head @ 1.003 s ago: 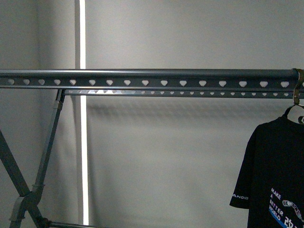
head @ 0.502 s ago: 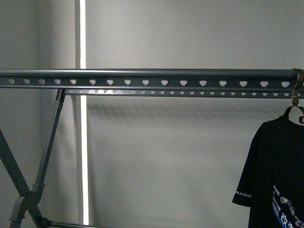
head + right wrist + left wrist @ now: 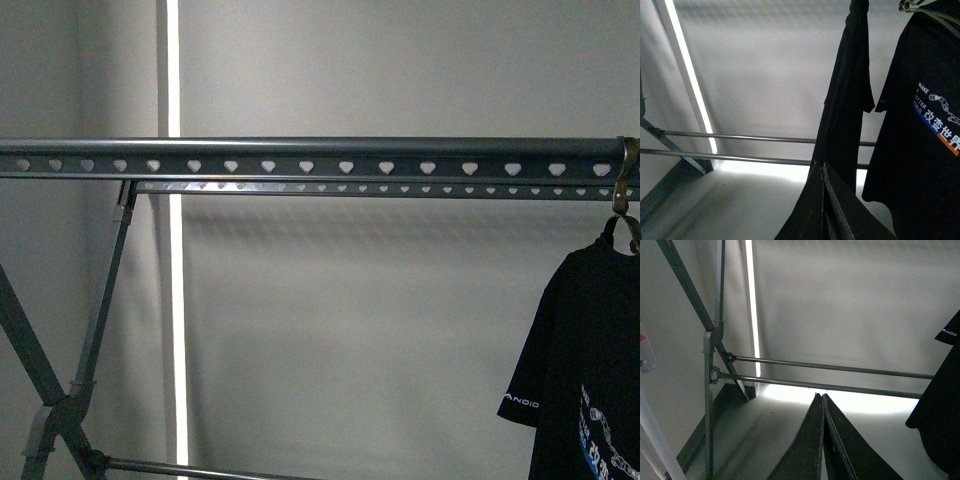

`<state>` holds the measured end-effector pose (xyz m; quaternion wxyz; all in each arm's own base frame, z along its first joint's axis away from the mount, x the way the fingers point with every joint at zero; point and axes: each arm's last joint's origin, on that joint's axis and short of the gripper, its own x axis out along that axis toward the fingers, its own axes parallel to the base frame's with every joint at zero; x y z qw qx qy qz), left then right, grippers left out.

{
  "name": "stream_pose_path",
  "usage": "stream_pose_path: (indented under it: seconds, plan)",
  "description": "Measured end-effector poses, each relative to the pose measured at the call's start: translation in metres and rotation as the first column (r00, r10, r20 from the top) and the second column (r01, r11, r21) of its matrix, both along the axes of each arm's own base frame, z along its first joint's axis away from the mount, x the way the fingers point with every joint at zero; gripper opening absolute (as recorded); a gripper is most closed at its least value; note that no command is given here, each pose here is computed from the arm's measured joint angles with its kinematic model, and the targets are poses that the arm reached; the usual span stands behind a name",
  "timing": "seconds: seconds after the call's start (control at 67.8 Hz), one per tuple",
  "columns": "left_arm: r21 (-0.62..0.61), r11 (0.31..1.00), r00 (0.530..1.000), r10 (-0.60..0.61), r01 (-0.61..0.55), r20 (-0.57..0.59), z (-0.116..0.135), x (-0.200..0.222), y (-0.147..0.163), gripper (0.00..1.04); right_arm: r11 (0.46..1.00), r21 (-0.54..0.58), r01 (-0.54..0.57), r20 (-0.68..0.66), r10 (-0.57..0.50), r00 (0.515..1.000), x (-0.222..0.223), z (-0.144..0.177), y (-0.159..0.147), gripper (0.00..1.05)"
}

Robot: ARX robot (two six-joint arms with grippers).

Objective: Hang clothes on hanger

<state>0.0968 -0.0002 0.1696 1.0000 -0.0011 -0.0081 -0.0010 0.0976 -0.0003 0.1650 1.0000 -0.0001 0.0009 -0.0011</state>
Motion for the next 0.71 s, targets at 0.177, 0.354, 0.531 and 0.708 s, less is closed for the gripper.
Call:
stream_pose_path:
  seconds: [0.177,0.354,0.531,0.708]
  plan:
    - [0.0,1.0,1.0,0.0,0.0,0.0,0.0,0.0,0.0,0.04,1.0,0.0,0.0,0.0,0.0,1.0,0.0,0.0,0.0,0.02]
    - [0.0,1.0,1.0,0.0,0.0,0.0,0.0,0.0,0.0,0.31,1.0,-0.002,0.0,0.0,0.0,1.0,0.0,0.0,0.0,0.36]
    - [0.0,1.0,1.0,0.0,0.0,0.0,0.0,0.0,0.0,0.65,1.0,-0.002,0.0,0.0,0.0,1.0,0.0,0.0,0.0,0.69]
    - [0.0,1.0,1.0,0.0,0.0,0.0,0.0,0.0,0.0,1.0,1.0,-0.001,0.0,0.0,0.0,1.0,0.0,0.0,0.0,0.98]
